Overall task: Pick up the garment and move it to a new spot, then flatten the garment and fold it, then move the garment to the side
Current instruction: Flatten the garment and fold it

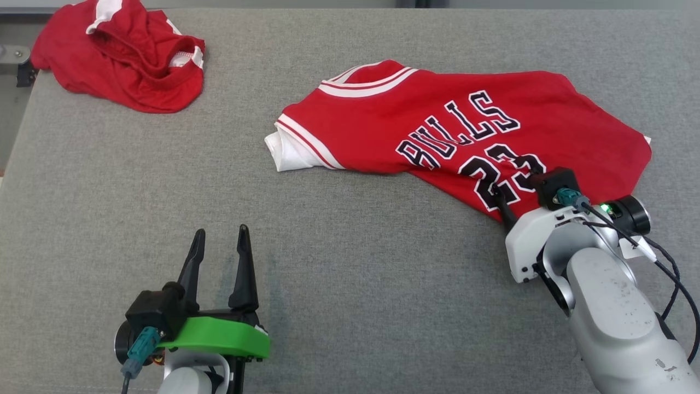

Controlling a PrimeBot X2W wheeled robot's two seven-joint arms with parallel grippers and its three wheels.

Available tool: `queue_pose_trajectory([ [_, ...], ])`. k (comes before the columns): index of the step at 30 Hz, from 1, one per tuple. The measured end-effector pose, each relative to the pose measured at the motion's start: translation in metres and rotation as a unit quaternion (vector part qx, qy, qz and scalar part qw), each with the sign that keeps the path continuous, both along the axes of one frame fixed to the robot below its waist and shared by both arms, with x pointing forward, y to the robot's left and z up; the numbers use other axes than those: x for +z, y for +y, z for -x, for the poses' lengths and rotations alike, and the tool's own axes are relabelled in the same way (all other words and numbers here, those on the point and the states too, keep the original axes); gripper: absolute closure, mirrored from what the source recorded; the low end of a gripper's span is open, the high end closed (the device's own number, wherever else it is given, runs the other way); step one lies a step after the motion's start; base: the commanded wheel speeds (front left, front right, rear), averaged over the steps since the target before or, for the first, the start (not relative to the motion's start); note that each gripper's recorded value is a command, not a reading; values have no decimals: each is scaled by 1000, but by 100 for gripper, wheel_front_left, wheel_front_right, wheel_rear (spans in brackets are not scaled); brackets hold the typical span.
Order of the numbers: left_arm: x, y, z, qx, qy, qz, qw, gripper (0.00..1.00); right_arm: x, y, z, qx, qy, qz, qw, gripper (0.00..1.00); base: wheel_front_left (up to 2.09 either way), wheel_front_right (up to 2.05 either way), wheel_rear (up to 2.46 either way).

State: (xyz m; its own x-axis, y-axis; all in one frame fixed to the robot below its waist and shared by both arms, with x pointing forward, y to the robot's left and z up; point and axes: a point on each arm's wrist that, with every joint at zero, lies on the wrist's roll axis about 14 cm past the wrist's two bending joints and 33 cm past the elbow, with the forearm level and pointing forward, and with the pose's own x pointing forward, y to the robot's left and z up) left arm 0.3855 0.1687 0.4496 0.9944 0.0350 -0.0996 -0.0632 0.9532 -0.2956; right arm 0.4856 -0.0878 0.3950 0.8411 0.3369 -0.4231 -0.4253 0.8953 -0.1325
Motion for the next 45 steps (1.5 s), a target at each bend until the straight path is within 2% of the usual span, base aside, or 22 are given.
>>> queue_pose_trajectory([
  [6, -4, 3, -2, 5, 6, 0, 1000, 0, -14, 1, -1, 13, 31, 29, 999, 0, 0, 0, 0],
  [7, -4, 2, -2, 5, 6, 0, 1000, 0, -15, 2, -1, 16, 35, 31, 999, 33, 0, 0, 0],
  [9, -5, 2, -3, 4, 7, 0, 1000, 0, -16, 4, -2, 21, 38, 31, 999, 87, 0, 0, 0],
  [10, -5, 2, -3, 3, 8, 0, 1000, 0, -15, 4, -2, 23, 39, 31, 999, 100, 0, 0, 0],
  [16, -4, 2, -4, 5, 5, 0, 1000, 0, 2, 8, -12, 34, 10, 26, 999, 100, 0, 0, 0],
  [24, -1, 3, -3, 7, 2, -1, 1000, 0, 70, 34, -54, 74, -95, 37, 992, 100, 0, 0, 0],
  [30, 2, 6, -4, 11, -1, 0, 1000, 0, 91, 54, -84, 97, -115, 51, 987, 100, 0, 0, 0],
  [34, 1, 12, -2, 20, 1, -2, 1000, 0, 88, 64, -99, 101, -107, 53, 988, 100, 0, 0, 0],
  [35, 1, 13, -2, 22, 2, -1, 1000, 0, 88, 68, -101, 103, -107, 50, 988, 96, 0, 0, 0],
  [36, 0, 14, -1, 24, 3, -2, 1000, 0, 88, 72, -104, 105, -110, 48, 987, 73, 0, 0, 0],
  [38, -1, 15, -1, 27, 6, -3, 1000, 0, 93, 77, -109, 107, -120, 45, 986, 0, 0, 0, 0],
  [45, 3, 10, -5, 19, -2, -6, 1000, 0, 99, 89, -102, 109, -131, 12, 985, 0, 0, 0, 0],
])
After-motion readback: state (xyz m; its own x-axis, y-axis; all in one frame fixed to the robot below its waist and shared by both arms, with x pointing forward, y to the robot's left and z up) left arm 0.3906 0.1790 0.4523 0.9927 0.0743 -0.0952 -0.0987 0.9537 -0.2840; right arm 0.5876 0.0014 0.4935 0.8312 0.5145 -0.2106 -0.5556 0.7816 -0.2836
